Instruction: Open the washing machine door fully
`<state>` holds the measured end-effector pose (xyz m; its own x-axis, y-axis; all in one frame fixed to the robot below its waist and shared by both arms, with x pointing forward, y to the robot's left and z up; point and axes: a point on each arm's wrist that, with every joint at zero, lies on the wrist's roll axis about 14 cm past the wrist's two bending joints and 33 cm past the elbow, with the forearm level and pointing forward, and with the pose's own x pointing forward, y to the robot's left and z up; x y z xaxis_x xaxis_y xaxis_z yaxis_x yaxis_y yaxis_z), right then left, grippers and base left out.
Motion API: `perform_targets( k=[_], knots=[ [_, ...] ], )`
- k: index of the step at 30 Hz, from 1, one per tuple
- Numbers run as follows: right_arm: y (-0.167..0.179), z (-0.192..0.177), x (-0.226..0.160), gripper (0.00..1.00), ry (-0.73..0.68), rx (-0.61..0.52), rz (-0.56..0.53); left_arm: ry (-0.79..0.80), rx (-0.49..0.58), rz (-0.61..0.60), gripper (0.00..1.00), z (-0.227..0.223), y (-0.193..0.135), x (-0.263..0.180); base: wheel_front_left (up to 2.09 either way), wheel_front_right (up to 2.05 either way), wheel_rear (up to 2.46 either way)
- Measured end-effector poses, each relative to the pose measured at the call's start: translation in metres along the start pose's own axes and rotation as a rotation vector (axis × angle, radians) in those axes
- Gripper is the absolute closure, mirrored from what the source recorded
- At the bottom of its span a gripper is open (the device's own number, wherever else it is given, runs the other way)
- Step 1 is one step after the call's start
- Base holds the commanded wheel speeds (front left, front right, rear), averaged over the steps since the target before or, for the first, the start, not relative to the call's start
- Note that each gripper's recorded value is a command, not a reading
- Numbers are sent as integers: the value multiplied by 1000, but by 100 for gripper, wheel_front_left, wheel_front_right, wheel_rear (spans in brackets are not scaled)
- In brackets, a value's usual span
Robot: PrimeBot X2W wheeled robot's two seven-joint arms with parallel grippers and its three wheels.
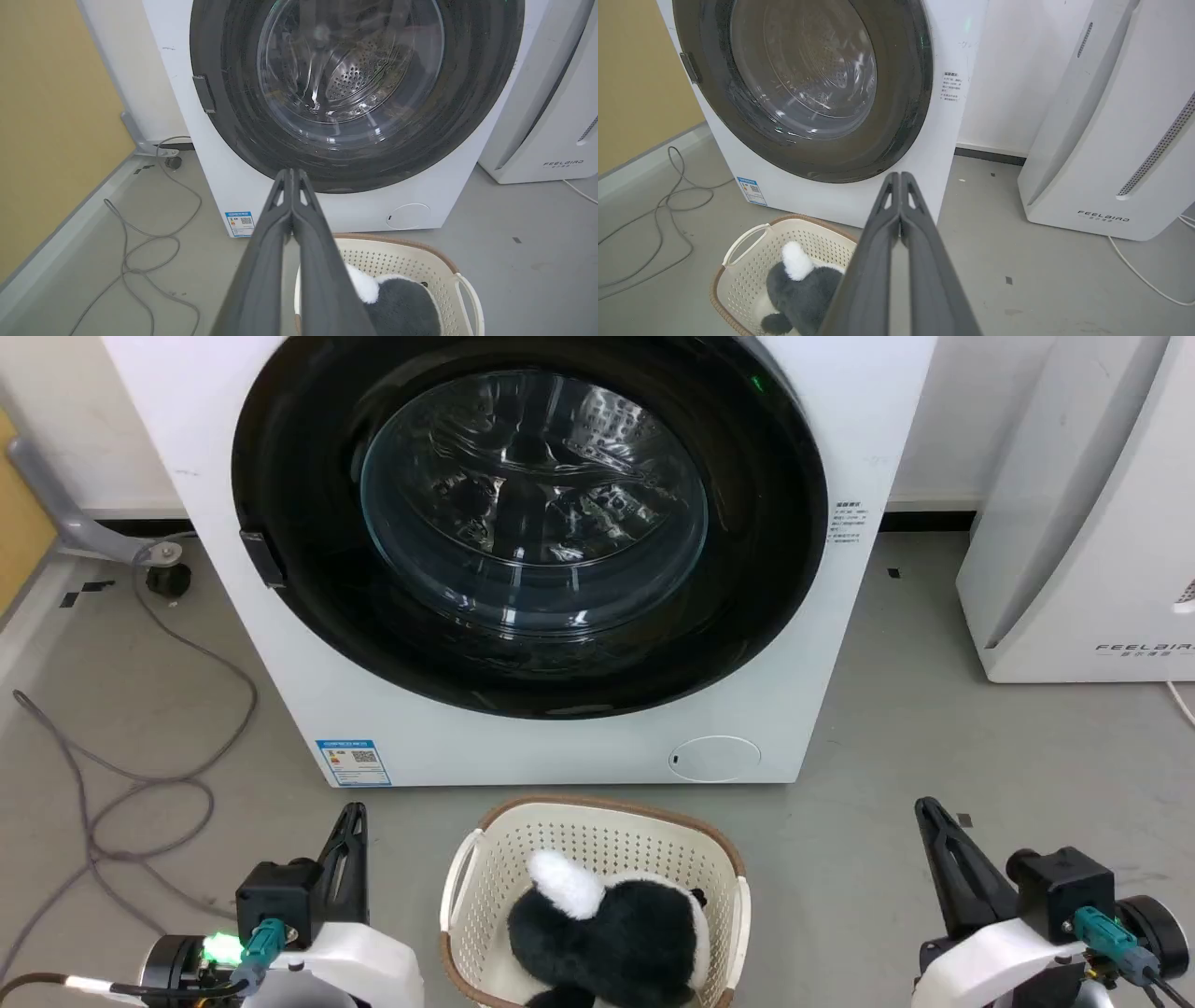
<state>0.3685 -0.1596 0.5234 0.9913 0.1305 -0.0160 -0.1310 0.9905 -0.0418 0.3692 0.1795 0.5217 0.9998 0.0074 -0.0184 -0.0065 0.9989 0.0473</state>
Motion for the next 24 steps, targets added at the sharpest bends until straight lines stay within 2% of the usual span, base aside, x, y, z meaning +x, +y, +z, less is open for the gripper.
perform_targets(
  k=[18,19,24],
  knots=[
    [0,0,0,100,0,0,0,0,0,0,100,0,0,0,0,0,0],
    [0,0,0,0,0,0,1,0,0,1,0,0,0,0,0,0,0],
    [0,0,0,0,0,2,1,1,0,2,0,0,0,0,0,0,0]
  ],
)
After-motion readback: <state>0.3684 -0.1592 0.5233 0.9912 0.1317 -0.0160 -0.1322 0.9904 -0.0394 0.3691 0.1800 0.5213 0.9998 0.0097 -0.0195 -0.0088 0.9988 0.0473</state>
